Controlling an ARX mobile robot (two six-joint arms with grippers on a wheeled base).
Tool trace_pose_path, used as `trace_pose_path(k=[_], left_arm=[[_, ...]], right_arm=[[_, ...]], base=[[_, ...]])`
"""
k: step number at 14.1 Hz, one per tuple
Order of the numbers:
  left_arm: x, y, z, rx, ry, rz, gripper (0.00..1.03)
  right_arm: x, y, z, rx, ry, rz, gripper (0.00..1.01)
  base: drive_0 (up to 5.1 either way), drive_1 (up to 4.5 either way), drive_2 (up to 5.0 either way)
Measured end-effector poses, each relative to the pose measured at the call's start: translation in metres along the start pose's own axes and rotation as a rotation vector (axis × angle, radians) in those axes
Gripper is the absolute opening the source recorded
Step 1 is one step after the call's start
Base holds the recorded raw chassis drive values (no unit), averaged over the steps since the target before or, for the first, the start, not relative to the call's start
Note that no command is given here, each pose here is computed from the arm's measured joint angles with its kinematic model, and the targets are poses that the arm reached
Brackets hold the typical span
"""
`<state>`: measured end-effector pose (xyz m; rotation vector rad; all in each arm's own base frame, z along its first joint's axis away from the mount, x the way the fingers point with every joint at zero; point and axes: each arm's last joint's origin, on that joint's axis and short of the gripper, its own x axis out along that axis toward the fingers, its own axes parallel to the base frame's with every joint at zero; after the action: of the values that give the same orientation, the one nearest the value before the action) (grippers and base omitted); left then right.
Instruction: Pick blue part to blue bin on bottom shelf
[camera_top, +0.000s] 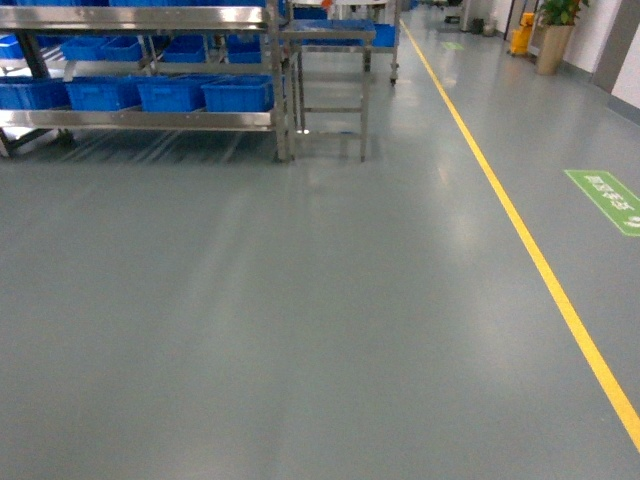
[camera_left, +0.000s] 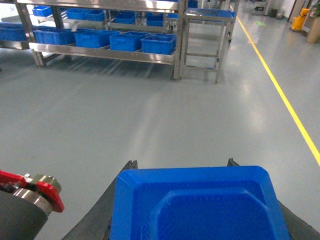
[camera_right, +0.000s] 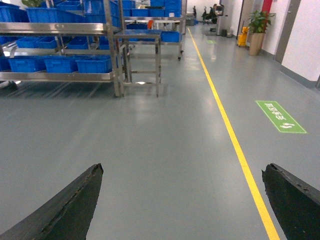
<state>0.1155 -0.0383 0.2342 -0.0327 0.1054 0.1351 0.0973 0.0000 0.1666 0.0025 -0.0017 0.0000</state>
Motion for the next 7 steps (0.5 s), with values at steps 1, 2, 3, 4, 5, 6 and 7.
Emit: trace_pose_path(k=[1, 2, 3, 4, 5, 6, 7], left_arm=[[0.0, 0.0, 0.0, 0.0, 0.0, 0.0, 0.43], [0.0, -0.0001, 0.0, 0.0, 0.0, -0.002, 0.43], [0.0002, -0.0002, -0.0001, 0.001, 0.001, -0.001, 0.43], [0.0, -0.0001, 0.0, 0.0, 0.0, -0.001, 0.43], [-0.0009, 0.0004, 0.0012, -0.007, -0.011, -0.002, 0.43], [-0.0002, 0.0, 0.0001, 0.0, -0.001, -0.001, 0.43], [-0.0002, 0.0, 0.0001, -0.001, -0.001, -0.001, 0.43]], right_arm=[[0.0, 0.0, 0.0, 0.0, 0.0, 0.0, 0.98], [0.0, -0.0001, 0.0, 0.0, 0.0, -0.002, 0.98], [0.0, 0.0, 0.0, 0.0, 0.0, 0.0, 0.98], [0.0, 0.0, 0.0, 0.0, 0.0, 0.0, 0.98], [0.0, 0.0, 0.0003, 0.0, -0.003, 0.0, 0.98], [0.0, 0.0, 0.0, 0.0, 0.0, 0.0, 0.98], [0.0, 0.0, -0.0001, 0.0, 0.001, 0.0, 0.98]], base=[[-1.0, -1.0, -1.0], [0.0, 0.0, 0.0], [0.1, 1.44, -1.3], [0.0, 4.16, -4.2], [0.0, 4.15, -4.1], [0.0, 4.16, -4.1], [0.0, 4.18, -4.1]])
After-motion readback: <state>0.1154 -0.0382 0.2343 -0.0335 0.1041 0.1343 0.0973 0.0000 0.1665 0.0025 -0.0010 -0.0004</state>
